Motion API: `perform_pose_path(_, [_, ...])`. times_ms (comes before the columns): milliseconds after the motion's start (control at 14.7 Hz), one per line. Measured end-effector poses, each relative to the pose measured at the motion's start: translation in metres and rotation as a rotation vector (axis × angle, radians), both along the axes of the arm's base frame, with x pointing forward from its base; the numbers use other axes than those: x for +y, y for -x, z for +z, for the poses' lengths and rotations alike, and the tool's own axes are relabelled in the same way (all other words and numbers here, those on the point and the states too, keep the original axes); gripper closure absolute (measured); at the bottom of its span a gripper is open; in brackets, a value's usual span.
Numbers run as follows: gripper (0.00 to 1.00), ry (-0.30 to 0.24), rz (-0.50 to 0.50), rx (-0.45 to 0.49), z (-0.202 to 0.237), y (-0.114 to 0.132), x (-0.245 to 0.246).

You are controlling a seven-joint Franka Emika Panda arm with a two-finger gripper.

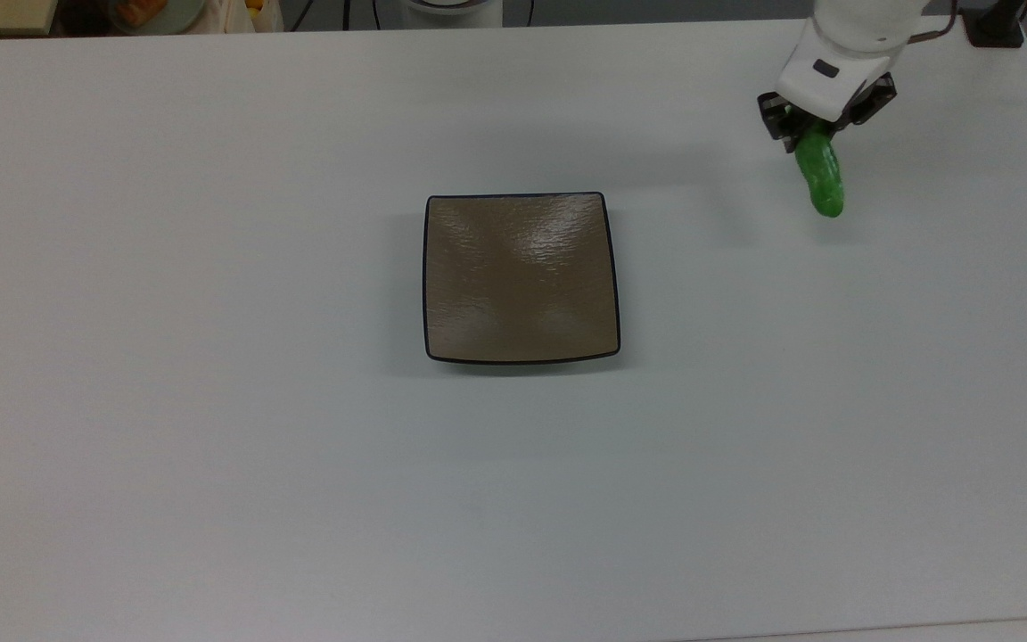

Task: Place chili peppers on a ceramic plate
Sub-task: 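Lift the chili pepper and carry it over the ceramic plate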

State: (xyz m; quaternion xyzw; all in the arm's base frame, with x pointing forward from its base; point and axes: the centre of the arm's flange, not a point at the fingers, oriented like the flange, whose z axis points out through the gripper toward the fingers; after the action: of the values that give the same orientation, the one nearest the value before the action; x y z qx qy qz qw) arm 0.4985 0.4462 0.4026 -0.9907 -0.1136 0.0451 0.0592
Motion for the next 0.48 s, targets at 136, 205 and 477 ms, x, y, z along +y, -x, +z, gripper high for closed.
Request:
perform_pose_path(136, [0.63,0.024,0.027,-0.043,0.006,-0.017,-0.022])
perform_pose_path(205, [0.63,0.041,0.036,-0.062,0.008,-0.026,-0.033])
perform_pose_path(477, [0.63,0.087,0.063,-0.135,0.024,-0.067,-0.094])
